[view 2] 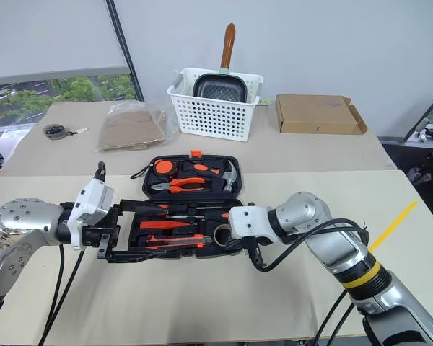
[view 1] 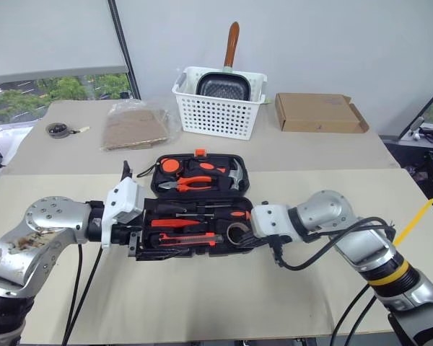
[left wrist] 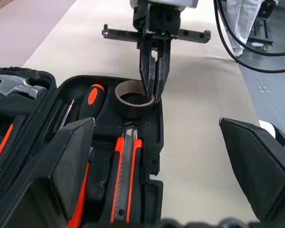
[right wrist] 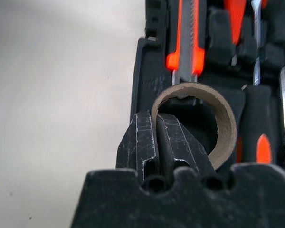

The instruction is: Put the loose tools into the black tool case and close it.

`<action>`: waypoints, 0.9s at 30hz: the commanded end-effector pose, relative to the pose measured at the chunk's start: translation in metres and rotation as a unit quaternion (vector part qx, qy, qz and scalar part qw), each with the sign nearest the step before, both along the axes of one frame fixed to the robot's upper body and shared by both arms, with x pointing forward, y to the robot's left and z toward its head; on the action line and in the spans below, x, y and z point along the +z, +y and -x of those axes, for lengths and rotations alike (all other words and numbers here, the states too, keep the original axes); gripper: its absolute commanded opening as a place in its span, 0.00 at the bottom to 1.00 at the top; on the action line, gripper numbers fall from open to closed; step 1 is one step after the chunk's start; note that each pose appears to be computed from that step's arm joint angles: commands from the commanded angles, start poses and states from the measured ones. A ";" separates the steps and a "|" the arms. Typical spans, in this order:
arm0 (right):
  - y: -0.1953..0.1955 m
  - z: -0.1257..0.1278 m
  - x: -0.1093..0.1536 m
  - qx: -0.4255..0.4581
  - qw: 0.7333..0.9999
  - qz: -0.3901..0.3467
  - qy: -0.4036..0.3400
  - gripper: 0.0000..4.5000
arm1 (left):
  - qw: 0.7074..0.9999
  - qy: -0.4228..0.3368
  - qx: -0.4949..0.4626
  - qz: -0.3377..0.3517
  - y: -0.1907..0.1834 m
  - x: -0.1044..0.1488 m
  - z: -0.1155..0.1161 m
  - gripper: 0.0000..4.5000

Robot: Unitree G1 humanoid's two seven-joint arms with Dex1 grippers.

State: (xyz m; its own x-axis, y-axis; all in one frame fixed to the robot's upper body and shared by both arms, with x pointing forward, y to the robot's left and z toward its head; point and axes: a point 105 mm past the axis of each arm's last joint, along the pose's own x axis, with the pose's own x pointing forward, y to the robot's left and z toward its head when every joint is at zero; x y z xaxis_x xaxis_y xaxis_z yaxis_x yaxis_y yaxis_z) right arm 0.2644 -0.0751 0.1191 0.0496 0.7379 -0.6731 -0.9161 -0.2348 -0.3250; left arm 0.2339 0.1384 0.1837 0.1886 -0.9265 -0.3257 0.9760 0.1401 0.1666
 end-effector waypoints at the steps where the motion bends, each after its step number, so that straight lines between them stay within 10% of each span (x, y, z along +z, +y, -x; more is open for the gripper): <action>1: -0.002 -0.004 0.002 0.004 1.000 0.018 -0.014 0.01 | 1.000 -0.016 -0.001 0.002 -0.001 0.007 0.002 1.00; 14: -0.005 -0.002 -0.002 -0.005 0.999 0.045 0.000 0.01 | 1.000 -0.016 0.005 0.000 0.000 0.003 0.002 1.00; 20: 0.005 -0.005 0.010 -0.006 1.000 0.003 -0.016 0.41 | 1.000 -0.018 0.004 -0.001 0.000 0.003 0.000 1.00; 27: 0.000 -0.006 0.036 -0.030 0.998 -0.054 0.001 0.41 | 1.000 -0.018 0.015 -0.003 0.004 0.002 -0.003 1.00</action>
